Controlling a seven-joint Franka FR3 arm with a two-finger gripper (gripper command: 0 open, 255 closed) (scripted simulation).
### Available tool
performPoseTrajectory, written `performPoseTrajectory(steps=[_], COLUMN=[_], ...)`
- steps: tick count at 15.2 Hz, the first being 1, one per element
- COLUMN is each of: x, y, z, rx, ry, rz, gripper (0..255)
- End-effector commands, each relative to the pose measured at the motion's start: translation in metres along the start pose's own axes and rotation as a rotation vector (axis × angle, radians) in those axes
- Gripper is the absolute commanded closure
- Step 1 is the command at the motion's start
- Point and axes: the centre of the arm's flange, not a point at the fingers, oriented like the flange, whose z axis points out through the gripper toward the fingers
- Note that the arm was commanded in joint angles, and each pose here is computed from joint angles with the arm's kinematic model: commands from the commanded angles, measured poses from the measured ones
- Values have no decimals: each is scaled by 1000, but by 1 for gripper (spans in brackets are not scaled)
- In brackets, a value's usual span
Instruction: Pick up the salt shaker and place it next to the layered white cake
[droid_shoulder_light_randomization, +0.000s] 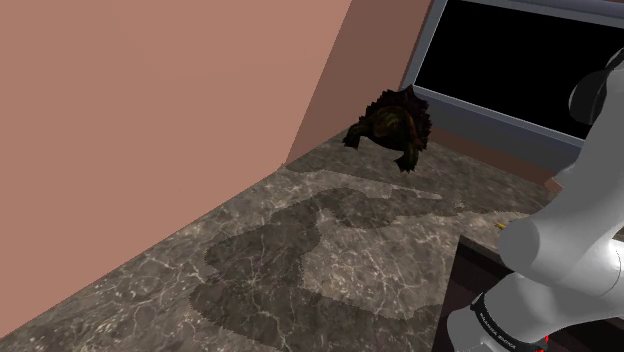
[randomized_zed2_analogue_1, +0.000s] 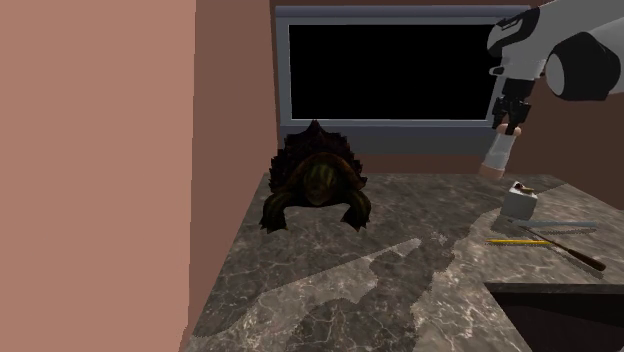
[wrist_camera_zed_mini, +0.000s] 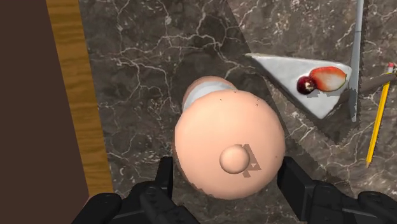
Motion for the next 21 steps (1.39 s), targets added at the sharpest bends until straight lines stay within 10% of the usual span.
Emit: performPoseTrajectory(steps=[1,18,19,21], x=[0,-3,-3,-3], y=[2,3,3,3], z=[11,62,62,62], rx=[-1,-1,-1,-1], ry=[0,0,0,0], rz=[0,0,0,0], gripper=[255,255,0,0])
